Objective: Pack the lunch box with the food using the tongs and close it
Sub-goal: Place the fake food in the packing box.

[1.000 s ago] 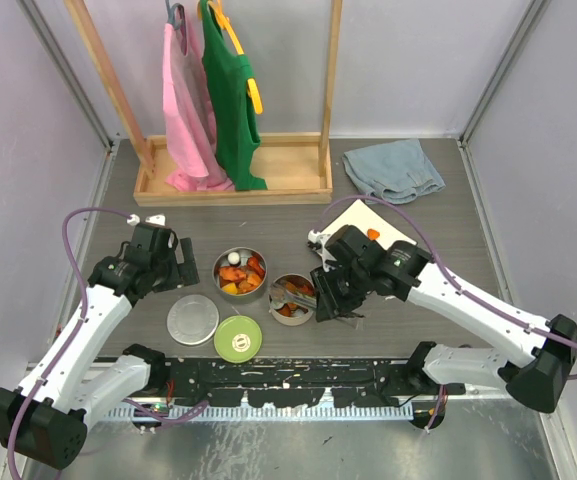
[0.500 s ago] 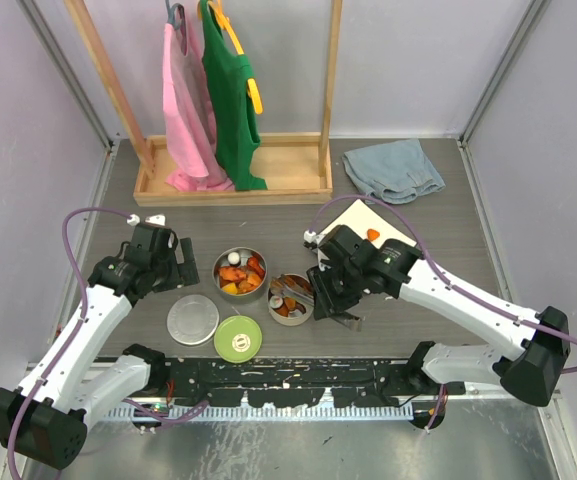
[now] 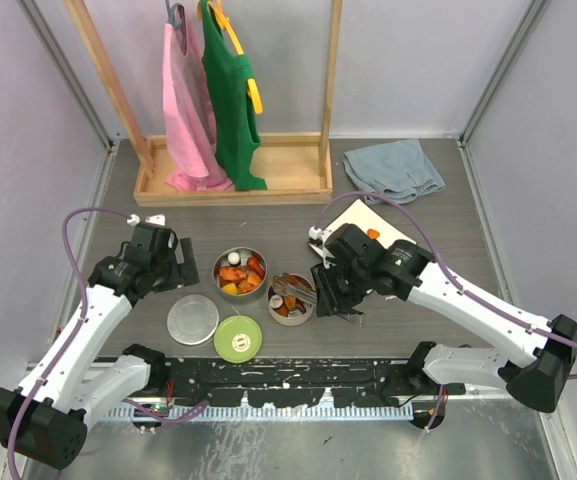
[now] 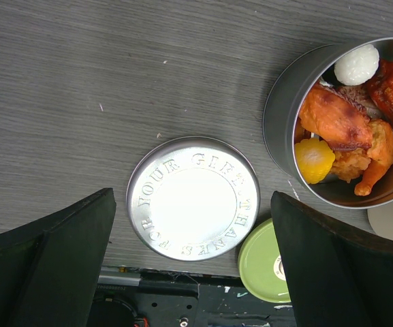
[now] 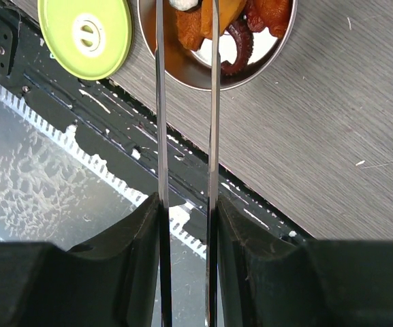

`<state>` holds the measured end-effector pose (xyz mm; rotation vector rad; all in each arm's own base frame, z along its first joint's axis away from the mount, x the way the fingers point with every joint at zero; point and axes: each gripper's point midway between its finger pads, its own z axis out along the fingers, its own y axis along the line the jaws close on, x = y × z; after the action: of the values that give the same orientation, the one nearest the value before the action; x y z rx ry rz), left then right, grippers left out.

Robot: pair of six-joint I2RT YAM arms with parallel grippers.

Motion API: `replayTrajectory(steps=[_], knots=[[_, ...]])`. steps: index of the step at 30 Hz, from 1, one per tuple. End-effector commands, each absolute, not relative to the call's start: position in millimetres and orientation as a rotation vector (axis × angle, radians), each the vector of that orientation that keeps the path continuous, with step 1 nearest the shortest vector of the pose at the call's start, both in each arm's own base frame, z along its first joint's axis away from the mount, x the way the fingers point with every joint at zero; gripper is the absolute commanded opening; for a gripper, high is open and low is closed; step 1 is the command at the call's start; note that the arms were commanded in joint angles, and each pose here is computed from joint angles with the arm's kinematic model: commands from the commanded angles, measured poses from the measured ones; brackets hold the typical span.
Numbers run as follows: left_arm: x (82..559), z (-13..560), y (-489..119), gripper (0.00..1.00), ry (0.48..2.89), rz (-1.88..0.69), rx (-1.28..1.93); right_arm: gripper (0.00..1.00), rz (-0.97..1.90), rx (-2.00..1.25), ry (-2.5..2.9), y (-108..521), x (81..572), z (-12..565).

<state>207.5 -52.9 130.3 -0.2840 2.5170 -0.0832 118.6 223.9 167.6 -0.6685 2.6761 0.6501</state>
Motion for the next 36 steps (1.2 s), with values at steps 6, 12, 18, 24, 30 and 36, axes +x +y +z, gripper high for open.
replayTrajectory(steps=[6,12,18,24,30,36], knots=[[214,139,-53,0.98,2.485,-0.093,-0.277,0.33,0.697,-0.670,2.616,232,124,182],[214,139,-53,0.98,2.481,-0.092,-0.279,0.34,0.669,-0.681,2.646,233,124,174],[214,140,-53,0.98,2.480,-0.091,-0.281,0.35,0.658,-0.681,2.645,233,126,174],[214,139,-53,0.98,2.481,-0.090,-0.281,0.43,0.686,-0.679,2.641,239,127,173],[214,140,-53,0.98,2.479,-0.091,-0.281,0.47,0.679,-0.669,2.641,239,129,172],[214,140,-53,0.98,2.478,-0.091,-0.280,0.42,0.674,-0.673,2.657,236,125,168]])
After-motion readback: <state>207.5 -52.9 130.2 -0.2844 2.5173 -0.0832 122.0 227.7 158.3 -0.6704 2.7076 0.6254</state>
